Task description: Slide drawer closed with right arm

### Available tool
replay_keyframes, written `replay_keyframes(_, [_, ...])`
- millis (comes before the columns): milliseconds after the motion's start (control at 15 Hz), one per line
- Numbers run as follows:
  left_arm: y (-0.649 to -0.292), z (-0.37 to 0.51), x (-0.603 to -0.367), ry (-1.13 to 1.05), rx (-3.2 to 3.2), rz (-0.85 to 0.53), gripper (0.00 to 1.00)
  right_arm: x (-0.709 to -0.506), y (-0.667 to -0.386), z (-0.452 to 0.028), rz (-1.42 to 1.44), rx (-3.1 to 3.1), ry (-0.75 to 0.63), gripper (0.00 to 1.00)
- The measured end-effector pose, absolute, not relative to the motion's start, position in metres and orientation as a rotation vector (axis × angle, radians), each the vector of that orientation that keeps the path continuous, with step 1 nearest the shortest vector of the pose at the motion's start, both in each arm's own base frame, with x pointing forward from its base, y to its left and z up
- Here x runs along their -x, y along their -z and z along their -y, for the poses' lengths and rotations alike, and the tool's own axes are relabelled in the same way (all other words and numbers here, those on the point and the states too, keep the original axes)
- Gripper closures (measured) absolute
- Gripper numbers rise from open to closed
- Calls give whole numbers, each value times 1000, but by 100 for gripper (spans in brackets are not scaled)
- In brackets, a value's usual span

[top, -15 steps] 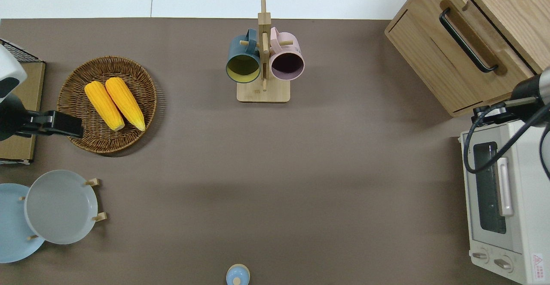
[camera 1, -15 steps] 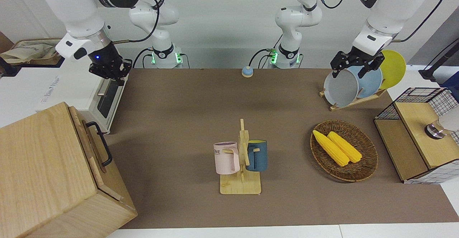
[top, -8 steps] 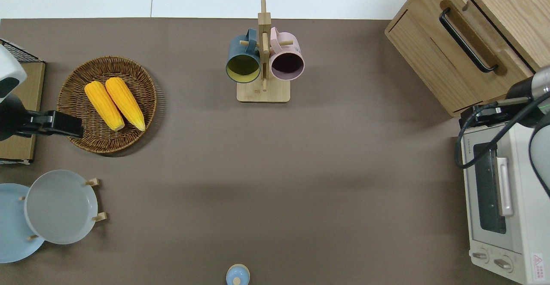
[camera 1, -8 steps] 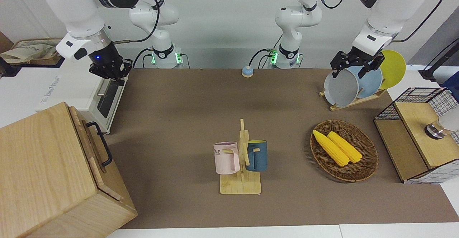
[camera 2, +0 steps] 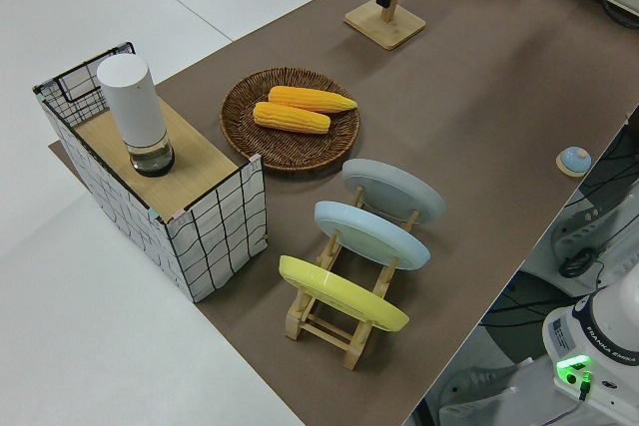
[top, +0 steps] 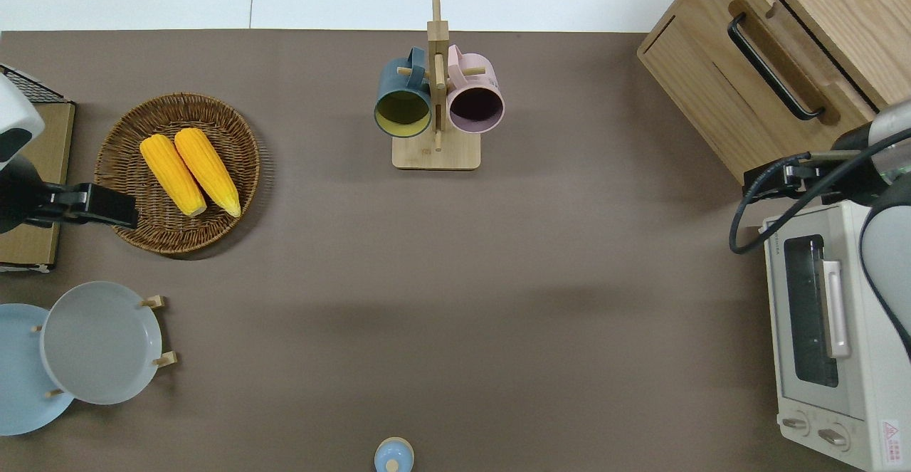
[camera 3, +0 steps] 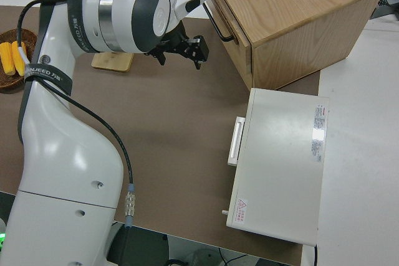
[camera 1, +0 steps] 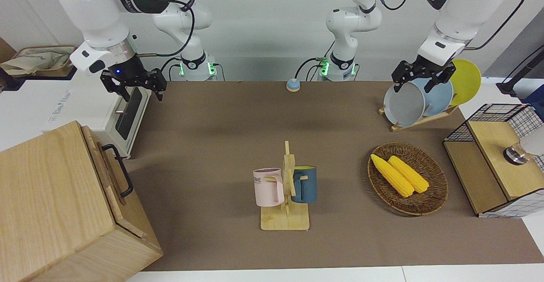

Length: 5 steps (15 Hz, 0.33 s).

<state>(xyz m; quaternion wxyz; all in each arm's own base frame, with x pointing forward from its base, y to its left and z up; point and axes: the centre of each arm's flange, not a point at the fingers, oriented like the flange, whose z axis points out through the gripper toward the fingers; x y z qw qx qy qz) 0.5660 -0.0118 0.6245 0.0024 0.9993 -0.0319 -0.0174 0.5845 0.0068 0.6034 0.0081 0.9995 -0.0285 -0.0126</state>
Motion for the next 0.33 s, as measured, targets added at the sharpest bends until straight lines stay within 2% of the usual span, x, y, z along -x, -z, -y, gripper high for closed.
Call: replay_keyframes(333, [-625,12,-566,54,-3135,100,0,-585,-604,-9,79,-3080,27,1])
